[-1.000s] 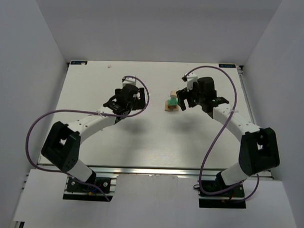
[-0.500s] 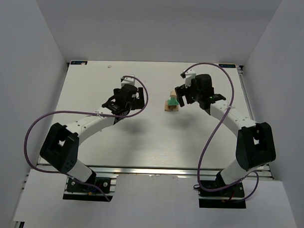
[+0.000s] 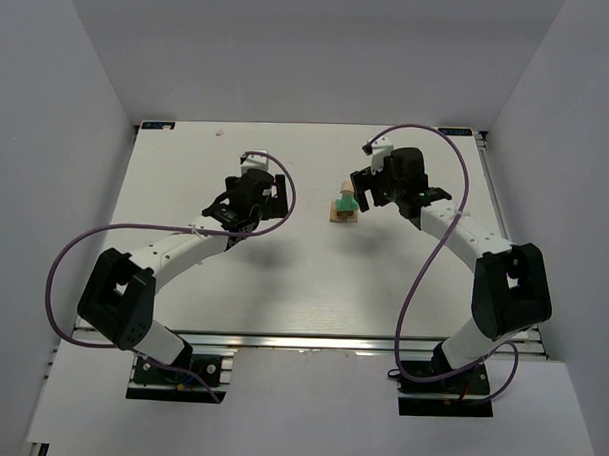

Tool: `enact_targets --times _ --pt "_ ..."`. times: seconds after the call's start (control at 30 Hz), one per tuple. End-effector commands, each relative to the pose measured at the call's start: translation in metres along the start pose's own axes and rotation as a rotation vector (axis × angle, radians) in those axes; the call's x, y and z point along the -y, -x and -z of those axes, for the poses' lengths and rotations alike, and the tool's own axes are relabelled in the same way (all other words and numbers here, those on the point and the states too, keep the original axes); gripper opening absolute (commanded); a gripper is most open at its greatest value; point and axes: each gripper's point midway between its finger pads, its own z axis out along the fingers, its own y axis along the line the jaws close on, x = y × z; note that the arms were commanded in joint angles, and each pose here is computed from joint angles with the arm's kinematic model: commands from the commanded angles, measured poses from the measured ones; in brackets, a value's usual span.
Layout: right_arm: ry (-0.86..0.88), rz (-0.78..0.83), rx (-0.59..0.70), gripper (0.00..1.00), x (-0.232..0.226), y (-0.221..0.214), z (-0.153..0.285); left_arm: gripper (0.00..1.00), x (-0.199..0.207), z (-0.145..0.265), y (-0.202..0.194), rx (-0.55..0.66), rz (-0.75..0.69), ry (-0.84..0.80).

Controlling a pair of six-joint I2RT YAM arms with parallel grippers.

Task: Build the wood block tower

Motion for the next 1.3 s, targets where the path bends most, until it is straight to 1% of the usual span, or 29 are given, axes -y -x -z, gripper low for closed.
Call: enact_targets --times 0.0,0.17,0.2,0.43,0.9,1.1,1.27 --pt "-0.01 0.01 0.062 0.89 0.002 0.023 -0.002 0.98 -0.004 0.012 0.019 0.058 0.015 0.0" --pt "-0.013 0.011 0.062 0.89 0.002 0.024 -0.003 0.98 -0.004 0.014 0.021 0.064 0.018 -0.001" --pt "-0.018 0.016 0.087 0.89 0.003 0.03 -0.003 0.98 -0.005 0.014 0.02 0.063 0.017 0.003" --pt "-0.053 0.013 0.087 0.89 0.008 0.029 -0.007 0.98 -0.008 0.019 0.024 0.079 0.023 0.01" --pt "-0.045 0.016 0.1 0.89 0.004 0.032 -0.006 0.98 -0.009 0.024 0.026 0.092 0.028 0.001" --pt "0.02 0.024 0.117 0.89 -0.013 0.034 0.008 0.98 -0.008 0.024 0.025 0.088 0.026 -0.006" --pt "0.032 0.035 0.169 0.89 -0.018 0.046 0.031 0.98 -0.007 0.025 0.025 0.087 0.025 -0.015"
